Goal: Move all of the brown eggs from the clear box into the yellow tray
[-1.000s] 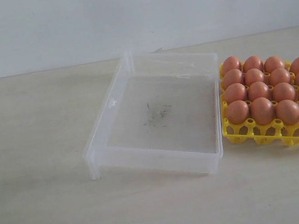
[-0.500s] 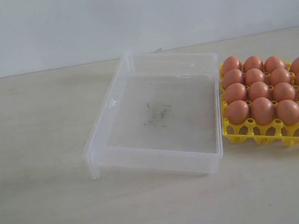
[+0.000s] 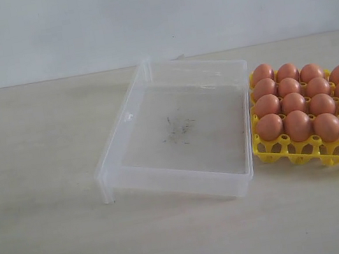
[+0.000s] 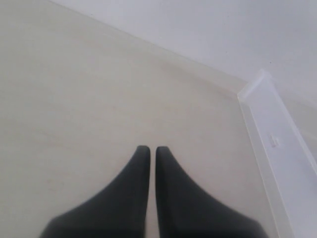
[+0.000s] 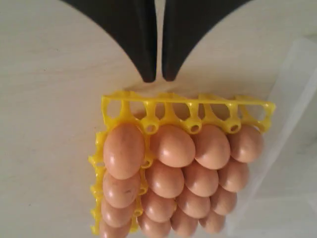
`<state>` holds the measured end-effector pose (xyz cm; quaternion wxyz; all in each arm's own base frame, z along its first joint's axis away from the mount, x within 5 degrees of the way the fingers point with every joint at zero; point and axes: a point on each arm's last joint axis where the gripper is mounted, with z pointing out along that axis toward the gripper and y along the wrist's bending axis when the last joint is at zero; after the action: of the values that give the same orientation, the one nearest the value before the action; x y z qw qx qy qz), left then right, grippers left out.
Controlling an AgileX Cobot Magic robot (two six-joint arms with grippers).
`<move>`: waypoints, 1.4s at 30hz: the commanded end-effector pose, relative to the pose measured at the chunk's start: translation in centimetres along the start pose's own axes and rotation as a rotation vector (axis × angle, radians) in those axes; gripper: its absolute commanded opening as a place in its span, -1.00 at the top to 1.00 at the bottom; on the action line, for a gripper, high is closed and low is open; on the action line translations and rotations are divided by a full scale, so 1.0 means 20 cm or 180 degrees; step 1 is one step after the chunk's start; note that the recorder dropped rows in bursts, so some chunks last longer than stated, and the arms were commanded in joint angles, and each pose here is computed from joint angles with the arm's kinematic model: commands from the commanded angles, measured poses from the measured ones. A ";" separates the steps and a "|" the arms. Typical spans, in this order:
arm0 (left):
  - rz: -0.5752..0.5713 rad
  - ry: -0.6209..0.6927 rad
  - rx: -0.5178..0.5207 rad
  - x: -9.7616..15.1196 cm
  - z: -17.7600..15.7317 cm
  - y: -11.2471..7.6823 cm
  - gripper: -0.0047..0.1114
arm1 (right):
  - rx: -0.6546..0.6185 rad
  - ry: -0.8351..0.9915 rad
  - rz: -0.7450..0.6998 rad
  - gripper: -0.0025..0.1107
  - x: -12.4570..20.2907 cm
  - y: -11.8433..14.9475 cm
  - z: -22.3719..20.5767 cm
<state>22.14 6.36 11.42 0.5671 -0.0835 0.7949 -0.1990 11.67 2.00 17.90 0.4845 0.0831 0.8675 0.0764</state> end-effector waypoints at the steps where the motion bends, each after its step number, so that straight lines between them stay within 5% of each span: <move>1: 0.0032 -0.0040 0.0025 -0.01 0.00 -0.01 0.85 | 0.0116 0.0300 -0.0352 0.96 -0.11 0.10 0.16; 9: 0.0032 -0.0040 0.0025 -0.01 0.00 -0.01 0.85 | 0.0075 0.0497 -0.0528 0.96 -0.17 0.19 0.31; 13: 0.0032 -0.0040 0.0025 -0.01 0.00 -0.01 0.85 | 0.0360 -0.0551 -0.0687 0.96 -0.17 0.10 0.16; 17: 0.0032 -0.0040 0.0025 -0.01 0.00 -0.01 0.85 | -0.0356 -0.1811 -0.0054 0.96 -0.13 0.04 -0.07; 22: 0.0043 -0.0016 0.0059 0.00 -0.01 -0.02 0.85 | -0.0959 -0.2092 -0.0781 0.96 -0.13 0.09 -0.21; 29: 0.0048 -0.0009 0.0070 0.00 -0.01 -0.02 0.85 | -0.1806 -0.2796 -0.0519 0.96 -0.13 0.09 -0.42; 33: 0.0048 -0.0009 0.0070 0.00 -0.01 -0.02 0.85 | -0.2451 -0.3715 -0.0396 0.96 -0.13 0.06 -0.62; 42: 0.0057 0.0002 0.0090 0.00 -0.01 -0.02 0.85 | -0.2938 -0.4798 -0.0592 0.96 -0.12 0.07 -0.79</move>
<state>22.03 6.11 11.42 0.5646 -0.0750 0.7961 -0.2047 0.33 1.95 28.29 0.9123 -0.1543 0.2404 0.2934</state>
